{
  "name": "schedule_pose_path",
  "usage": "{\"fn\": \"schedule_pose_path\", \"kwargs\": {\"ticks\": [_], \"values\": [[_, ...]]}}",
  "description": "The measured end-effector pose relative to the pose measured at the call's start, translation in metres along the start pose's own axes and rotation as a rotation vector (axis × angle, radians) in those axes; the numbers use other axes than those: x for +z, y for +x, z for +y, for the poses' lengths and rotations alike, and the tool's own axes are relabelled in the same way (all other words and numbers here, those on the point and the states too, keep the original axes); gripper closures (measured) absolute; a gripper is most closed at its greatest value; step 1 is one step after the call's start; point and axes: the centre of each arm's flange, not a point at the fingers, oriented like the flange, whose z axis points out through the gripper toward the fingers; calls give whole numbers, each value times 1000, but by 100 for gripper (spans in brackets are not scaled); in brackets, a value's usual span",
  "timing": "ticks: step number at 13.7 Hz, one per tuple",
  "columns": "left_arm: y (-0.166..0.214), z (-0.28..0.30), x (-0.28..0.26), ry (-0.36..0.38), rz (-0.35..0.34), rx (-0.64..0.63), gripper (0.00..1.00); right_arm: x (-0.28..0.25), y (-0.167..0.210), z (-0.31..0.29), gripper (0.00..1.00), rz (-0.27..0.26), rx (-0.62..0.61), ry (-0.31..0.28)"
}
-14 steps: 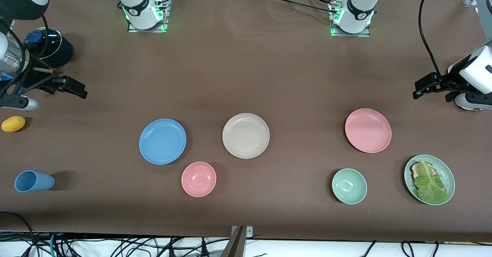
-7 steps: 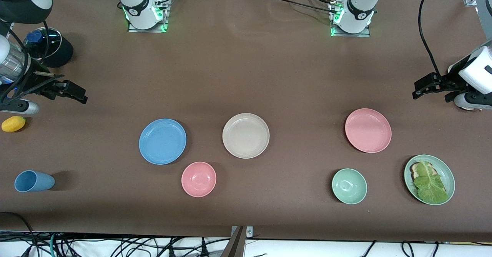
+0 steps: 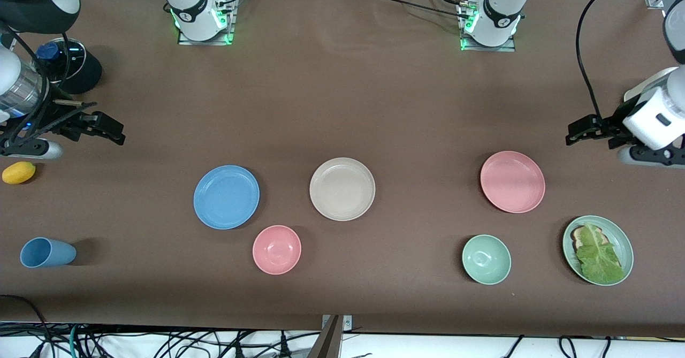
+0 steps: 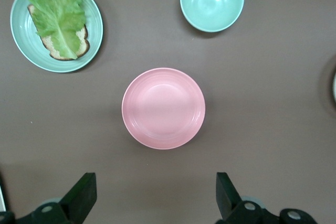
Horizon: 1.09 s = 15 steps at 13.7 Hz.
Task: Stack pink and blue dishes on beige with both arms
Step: 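Grasp the pink and blue plates with the left and right grippers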
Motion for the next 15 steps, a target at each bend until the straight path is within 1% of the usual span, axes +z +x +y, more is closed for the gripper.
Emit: {"fn": "schedule_pose_path", "kwargs": {"ticks": [2,7,9,10,12,15], "values": [[12,1,26,10,-29,8,0,3,1,1,0,-5,2,-2],[45,-15,107,3,-59,-8,0,23,10,1,0,-21,2,-10],[49,-25,132,0,-76,-18,0,44,20,-3,0,-21,-5,-21],[48,-32,140,-2,-77,-4,0,57,26,-7,0,-25,-14,-31],[43,-56,157,-7,-66,50,0,84,32,-15,0,-48,-34,-56],[27,-87,195,-12,-51,72,0,124,35,-33,0,-109,-66,-67]]}}
